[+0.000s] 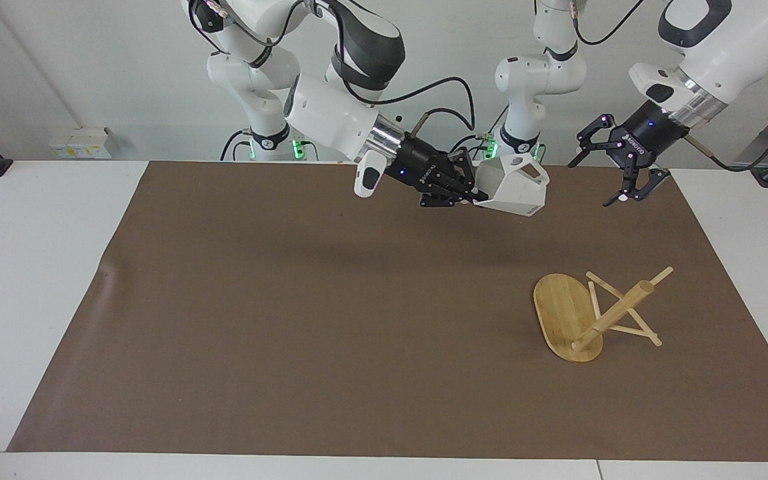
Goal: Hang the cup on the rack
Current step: 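Hold the cup near the rack while the left gripper grasps it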
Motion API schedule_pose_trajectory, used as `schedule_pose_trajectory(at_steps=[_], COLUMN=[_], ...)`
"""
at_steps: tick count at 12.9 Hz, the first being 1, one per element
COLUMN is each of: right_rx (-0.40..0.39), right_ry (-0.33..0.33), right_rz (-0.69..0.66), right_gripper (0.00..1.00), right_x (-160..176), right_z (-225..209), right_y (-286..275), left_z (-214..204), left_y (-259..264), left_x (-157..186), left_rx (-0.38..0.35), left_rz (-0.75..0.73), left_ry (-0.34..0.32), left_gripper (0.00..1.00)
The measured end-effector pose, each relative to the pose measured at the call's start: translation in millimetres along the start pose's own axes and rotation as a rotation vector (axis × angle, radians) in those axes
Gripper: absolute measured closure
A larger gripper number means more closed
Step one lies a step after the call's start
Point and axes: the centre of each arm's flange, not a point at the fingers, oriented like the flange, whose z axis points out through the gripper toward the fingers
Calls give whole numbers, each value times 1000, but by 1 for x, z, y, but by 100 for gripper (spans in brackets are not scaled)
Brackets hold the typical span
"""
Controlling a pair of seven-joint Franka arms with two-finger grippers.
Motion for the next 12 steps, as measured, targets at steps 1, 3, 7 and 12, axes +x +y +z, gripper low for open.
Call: schedule_pose_trajectory(at_steps=[1, 3, 7, 12], right_rx=[-1, -1, 1, -1], right_ry=[-1, 0, -1, -2], right_rz=[1, 1, 0, 0], right_gripper=[96, 96, 96, 96], right_x=[0, 0, -2, -3], right_z=[0, 0, 2, 2], right_y=[0, 1, -1, 0], left_z=[1, -1, 3, 40], left_y=[0, -3, -2, 11], left_x=[-4, -17, -16, 16], left_rx=[-10, -11, -15, -14], left_rz=[14, 9, 5, 55], left_ry=[21, 52, 103, 129], left_gripper=[0, 0, 0, 0])
